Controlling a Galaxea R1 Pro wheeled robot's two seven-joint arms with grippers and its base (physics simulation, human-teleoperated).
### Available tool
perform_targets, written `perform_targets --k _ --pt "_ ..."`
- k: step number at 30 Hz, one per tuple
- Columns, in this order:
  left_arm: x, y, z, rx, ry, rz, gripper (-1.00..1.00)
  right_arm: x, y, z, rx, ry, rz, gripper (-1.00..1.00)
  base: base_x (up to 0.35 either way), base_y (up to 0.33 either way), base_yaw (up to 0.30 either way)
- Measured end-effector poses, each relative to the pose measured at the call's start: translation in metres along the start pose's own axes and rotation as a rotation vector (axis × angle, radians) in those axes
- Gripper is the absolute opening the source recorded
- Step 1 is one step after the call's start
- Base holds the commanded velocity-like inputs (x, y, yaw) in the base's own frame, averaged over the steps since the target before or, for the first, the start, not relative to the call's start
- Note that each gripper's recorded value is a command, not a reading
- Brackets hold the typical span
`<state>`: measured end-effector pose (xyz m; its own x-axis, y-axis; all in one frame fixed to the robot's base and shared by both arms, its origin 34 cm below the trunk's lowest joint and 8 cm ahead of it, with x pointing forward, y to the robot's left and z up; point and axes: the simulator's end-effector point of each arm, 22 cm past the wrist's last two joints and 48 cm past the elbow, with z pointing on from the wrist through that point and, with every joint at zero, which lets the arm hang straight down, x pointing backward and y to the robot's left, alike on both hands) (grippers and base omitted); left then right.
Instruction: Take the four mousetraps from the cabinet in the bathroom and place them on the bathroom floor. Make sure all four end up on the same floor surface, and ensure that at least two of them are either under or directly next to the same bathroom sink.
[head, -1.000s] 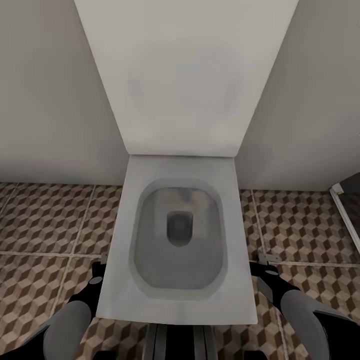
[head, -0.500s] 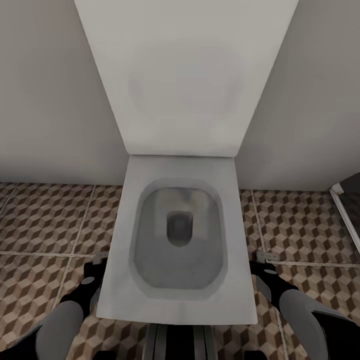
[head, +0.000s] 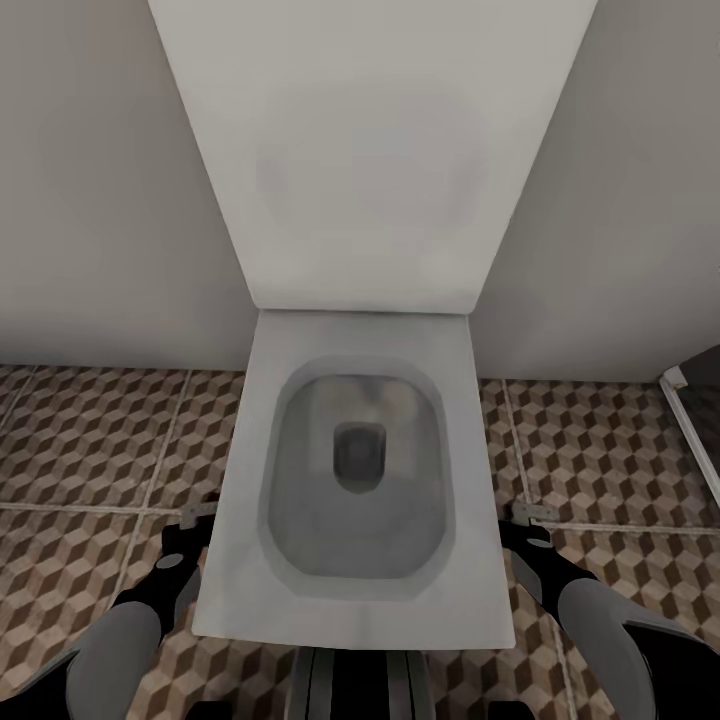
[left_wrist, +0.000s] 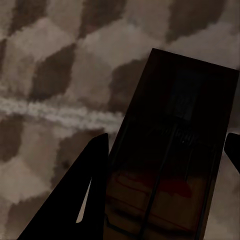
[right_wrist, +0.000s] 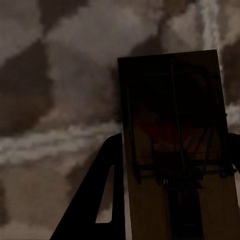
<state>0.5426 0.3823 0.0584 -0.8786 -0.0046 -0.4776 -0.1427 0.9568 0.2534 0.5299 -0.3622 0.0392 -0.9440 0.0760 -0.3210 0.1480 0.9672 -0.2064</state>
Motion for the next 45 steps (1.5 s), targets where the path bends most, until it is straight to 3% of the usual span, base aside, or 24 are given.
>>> perform_targets --k 11,22,32,45 --pt "0.000 -0.002 0.000 0.002 0.000 -0.001 -1.00 -0.001 0.000 0.000 -0.001 -0.002 -0.002 -1.00 0.000 0.000 0.000" --pt "0.000 -0.002 0.000 0.003 0.000 -0.001 -1.00 -0.014 0.005 -0.001 -0.010 -0.057 -0.036 -1.00 0.000 0.000 0.000" --pt "0.000 -0.002 0.000 0.004 0.000 -0.001 -1.00 -0.012 0.021 -0.001 -0.082 -0.055 -0.047 -1.00 0.000 0.000 0.000" --pt "0.000 -0.002 0.000 0.004 0.000 -0.001 -1.00 -0.012 0.025 -0.002 -0.097 -0.053 -0.046 -1.00 0.000 0.000 0.000"
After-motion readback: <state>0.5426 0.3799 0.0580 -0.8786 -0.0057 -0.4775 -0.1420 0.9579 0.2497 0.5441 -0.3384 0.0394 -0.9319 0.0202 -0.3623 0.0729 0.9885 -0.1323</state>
